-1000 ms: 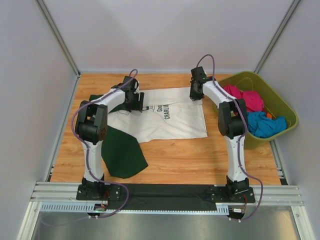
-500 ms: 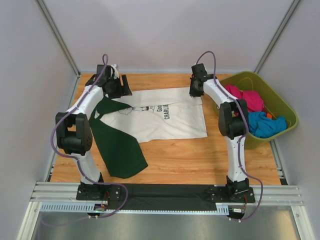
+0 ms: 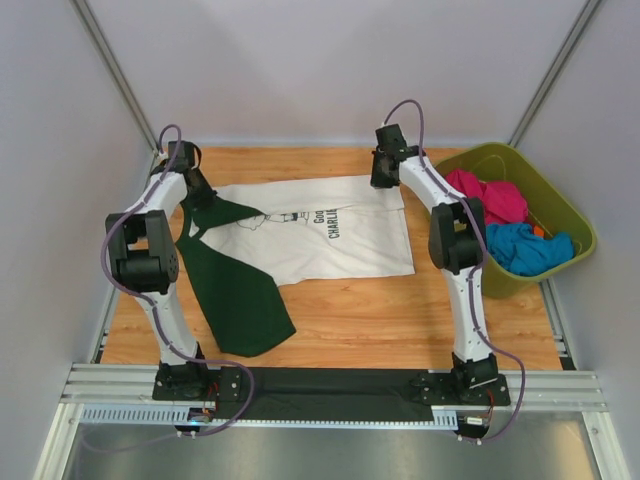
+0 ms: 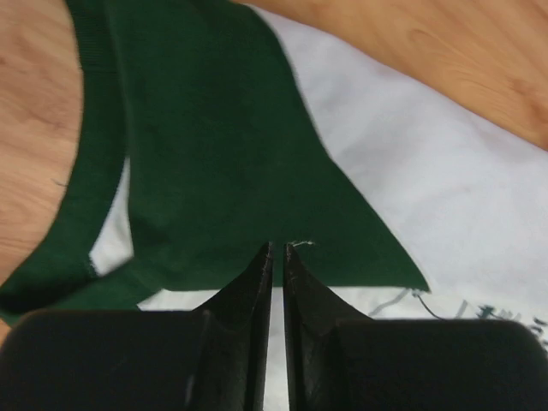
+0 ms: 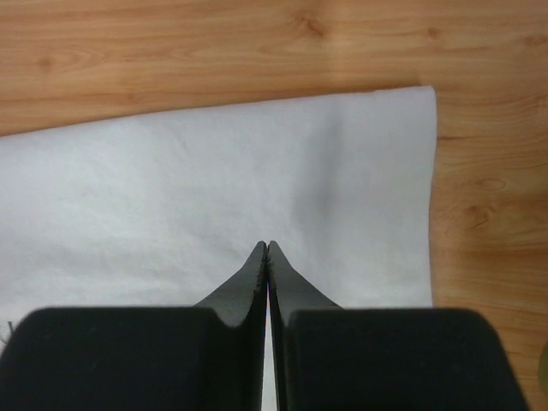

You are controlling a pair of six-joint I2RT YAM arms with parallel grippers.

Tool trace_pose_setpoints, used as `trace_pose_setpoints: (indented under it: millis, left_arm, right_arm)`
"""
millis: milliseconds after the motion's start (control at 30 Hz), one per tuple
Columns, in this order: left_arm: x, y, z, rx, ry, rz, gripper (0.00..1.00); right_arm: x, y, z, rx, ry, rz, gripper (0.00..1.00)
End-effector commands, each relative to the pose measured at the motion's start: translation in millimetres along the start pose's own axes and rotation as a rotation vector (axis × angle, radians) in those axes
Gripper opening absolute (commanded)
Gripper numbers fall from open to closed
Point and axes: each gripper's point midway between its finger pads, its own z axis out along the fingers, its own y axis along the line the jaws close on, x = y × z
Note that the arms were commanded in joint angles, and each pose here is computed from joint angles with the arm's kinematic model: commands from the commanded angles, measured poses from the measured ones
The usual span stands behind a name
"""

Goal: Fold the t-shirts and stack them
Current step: Fold the tshirt

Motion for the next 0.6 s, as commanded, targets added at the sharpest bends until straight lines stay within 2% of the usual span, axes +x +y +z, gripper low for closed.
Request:
trace_pose_setpoints:
  millis: [0,200,567]
  left_arm:
    - [-17,16,19,-0.091,-0.032,-0.046,0.14]
    - [-9,33,53,-0.154,0.036,-0.052,0.08]
    - [-29,77,73,-0.224,0.091,-0.158,0.06]
  right_arm:
    - [13,-2,13,0.011,0.045,0.019,0.01]
    - [33,-8,25,0.039,0.098,0.014,0.01]
    - [53,-17,32,0.087,0.163,0.054,0.00]
